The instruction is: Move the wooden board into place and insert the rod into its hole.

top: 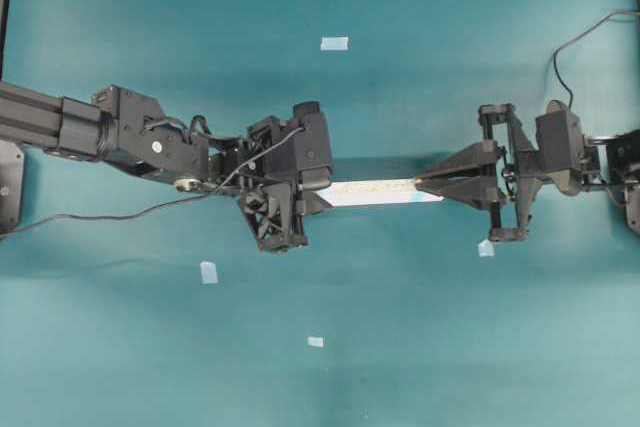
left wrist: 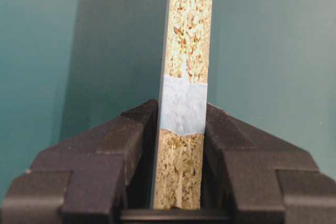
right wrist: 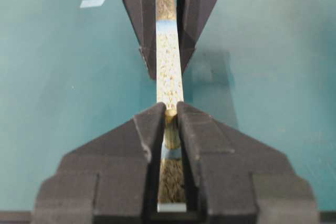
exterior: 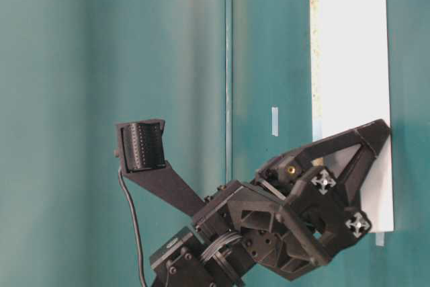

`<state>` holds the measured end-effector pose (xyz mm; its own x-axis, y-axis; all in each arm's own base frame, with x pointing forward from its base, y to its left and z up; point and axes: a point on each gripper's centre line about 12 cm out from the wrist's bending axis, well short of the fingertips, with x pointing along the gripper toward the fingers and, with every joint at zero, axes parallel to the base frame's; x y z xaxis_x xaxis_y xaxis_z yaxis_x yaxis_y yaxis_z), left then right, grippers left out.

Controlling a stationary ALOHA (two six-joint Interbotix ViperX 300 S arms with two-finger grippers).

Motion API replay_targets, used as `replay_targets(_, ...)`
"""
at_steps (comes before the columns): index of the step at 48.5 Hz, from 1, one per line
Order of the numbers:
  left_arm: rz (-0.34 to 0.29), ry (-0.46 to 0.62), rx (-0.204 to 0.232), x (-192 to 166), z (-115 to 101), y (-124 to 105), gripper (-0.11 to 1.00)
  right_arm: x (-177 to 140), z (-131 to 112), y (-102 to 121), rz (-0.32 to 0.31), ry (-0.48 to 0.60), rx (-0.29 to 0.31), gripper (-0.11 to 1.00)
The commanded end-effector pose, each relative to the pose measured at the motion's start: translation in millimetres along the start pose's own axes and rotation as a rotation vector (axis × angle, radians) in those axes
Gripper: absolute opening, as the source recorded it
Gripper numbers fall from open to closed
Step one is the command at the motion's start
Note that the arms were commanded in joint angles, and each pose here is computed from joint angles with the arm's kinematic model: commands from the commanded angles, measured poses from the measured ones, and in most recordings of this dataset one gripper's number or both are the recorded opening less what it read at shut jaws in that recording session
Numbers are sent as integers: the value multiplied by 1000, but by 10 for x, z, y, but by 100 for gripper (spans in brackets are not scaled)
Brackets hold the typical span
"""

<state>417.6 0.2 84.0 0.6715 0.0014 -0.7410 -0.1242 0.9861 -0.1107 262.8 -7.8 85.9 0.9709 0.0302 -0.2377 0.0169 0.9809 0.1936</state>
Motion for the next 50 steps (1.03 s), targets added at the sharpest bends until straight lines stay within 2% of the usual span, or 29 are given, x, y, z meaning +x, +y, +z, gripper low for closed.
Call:
replay_targets(1,-7,-24,-14,-48,71,-31,23,-27,18,27,6,11,-5,12)
replay_targets(21,-7,-24,-14,-48,71,-31,23,-30,-17,13,-14,90,-6,12)
replay_targets(35,-7,-24,-14,-48,71,-31,23,-1,-126,-19,-41,203,-1,12)
replay_targets(50,-9,-25,-12,-52,79,-39,23,-24,-75,-1,-47,229,8,12)
